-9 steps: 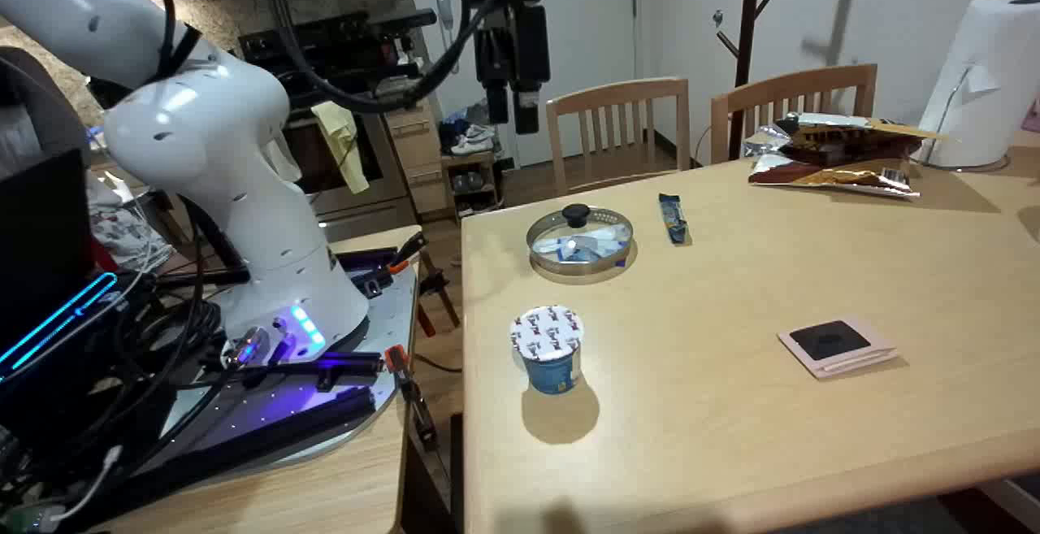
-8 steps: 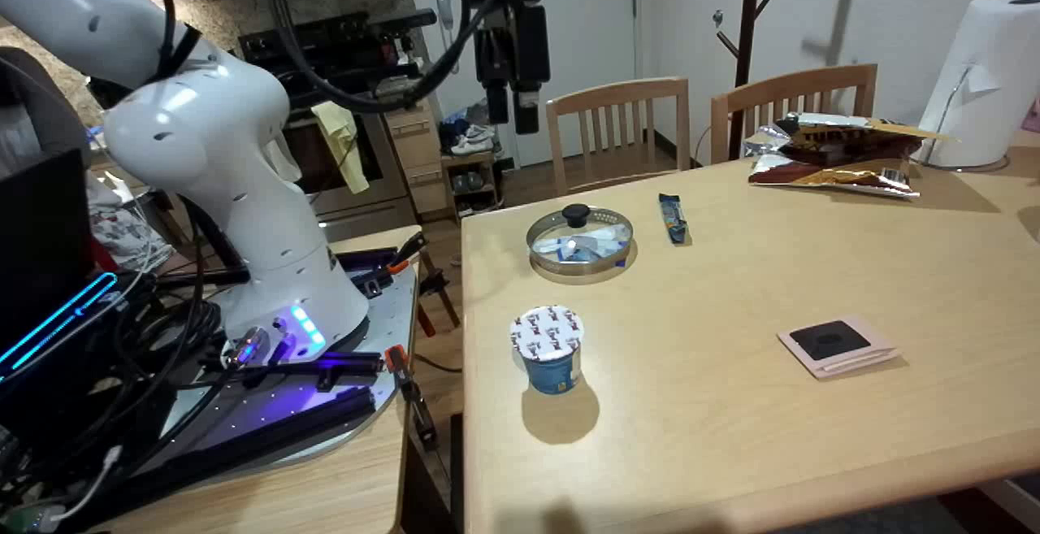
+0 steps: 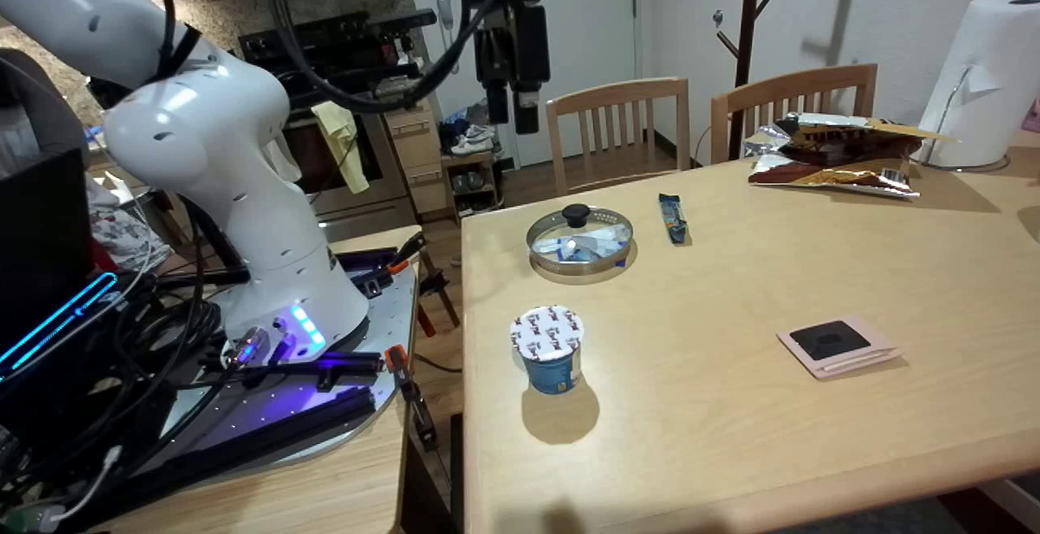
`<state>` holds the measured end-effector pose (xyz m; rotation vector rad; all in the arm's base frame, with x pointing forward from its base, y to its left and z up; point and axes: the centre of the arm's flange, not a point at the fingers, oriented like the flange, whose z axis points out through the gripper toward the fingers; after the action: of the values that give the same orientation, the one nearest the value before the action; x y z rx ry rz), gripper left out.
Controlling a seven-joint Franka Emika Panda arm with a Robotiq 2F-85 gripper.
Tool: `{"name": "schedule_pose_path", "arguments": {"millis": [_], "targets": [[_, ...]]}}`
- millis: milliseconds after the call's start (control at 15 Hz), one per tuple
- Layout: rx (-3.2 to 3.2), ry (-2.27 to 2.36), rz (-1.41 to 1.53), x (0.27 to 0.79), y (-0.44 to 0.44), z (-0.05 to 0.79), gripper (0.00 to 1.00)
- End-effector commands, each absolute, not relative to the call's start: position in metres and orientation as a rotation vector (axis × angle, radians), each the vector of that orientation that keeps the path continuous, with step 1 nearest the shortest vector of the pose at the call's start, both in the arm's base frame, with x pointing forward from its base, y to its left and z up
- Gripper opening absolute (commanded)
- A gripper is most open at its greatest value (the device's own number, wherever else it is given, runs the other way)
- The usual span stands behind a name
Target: Place the blue and grey packet on top of the yoghurt
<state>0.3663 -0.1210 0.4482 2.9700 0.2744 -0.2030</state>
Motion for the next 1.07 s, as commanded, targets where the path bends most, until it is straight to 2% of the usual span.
{"name": "schedule_pose_path", "arguments": {"millis": [0,400,1000], "targets": [[2.963,0.275,-0.207,0.367,-0.120,0.448,1.00],[2.976,0.413,-0.053,0.389,-0.107,0.443,1.00],[2.981,0.516,0.322,0.465,-0.079,0.428,1.00]]}}
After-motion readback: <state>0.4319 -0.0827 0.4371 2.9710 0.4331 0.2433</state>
